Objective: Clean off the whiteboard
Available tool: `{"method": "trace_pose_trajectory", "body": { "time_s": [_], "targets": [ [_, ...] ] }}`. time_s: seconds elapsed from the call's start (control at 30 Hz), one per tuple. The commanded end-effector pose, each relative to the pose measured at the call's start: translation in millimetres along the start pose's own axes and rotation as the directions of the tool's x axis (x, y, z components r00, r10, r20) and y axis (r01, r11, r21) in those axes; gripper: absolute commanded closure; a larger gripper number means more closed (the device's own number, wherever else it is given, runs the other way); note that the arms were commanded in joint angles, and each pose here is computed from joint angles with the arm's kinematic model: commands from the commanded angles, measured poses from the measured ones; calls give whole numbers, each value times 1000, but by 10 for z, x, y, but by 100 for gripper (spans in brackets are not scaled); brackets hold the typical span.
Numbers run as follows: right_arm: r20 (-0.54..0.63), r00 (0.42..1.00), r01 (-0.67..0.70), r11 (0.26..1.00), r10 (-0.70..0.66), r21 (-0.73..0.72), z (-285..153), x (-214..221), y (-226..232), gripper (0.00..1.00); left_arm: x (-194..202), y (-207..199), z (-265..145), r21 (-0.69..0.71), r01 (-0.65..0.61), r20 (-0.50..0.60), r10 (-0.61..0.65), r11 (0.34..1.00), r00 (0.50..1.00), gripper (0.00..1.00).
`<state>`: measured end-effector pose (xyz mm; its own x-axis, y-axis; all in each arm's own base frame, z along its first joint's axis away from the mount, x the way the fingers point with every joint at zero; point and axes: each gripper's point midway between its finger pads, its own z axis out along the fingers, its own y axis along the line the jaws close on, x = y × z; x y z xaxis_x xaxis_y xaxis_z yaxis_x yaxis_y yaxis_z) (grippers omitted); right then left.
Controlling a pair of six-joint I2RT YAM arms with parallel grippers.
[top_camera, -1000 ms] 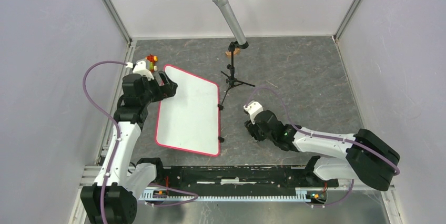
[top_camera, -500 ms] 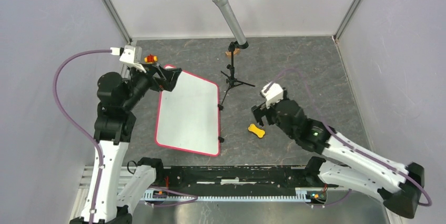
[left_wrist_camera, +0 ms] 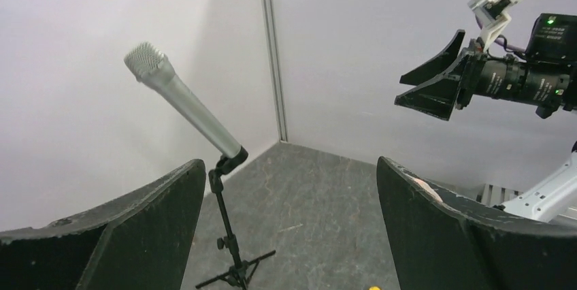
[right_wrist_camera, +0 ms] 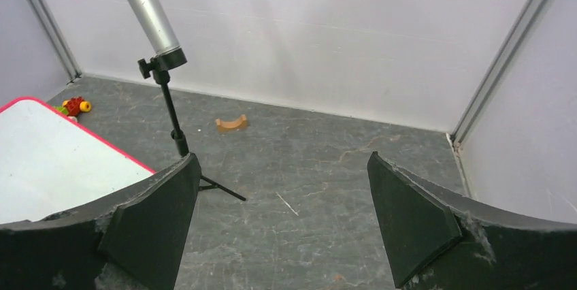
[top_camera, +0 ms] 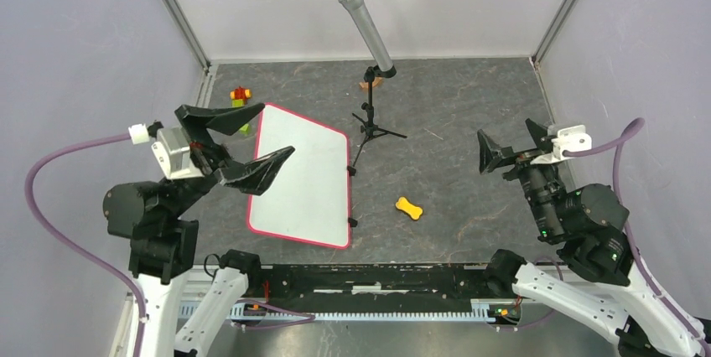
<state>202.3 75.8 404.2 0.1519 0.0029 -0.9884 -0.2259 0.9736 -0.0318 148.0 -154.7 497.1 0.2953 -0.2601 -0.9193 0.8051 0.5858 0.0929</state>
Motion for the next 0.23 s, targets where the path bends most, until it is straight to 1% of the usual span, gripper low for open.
{"method": "trace_pose_trajectory", "body": {
  "time_s": [0.0, 0.13, 0.2],
  "targets": [
    [28, 999, 19, 999, -21, 49, -52, -125, -156, 2, -334, -89, -49, -4, -83, 99, 83, 997, 992, 0],
    [7, 1000, 13, 995, -14, 95, -70, -63, -233, 2, -355, -100, -63, -7, -76, 119, 76, 997, 990, 0],
    [7, 1000, 22, 996, -23, 89, -75, -36, -226, 2, -318, -84, -62, -11, -67, 117, 68, 998, 991, 0]
  ]
}}
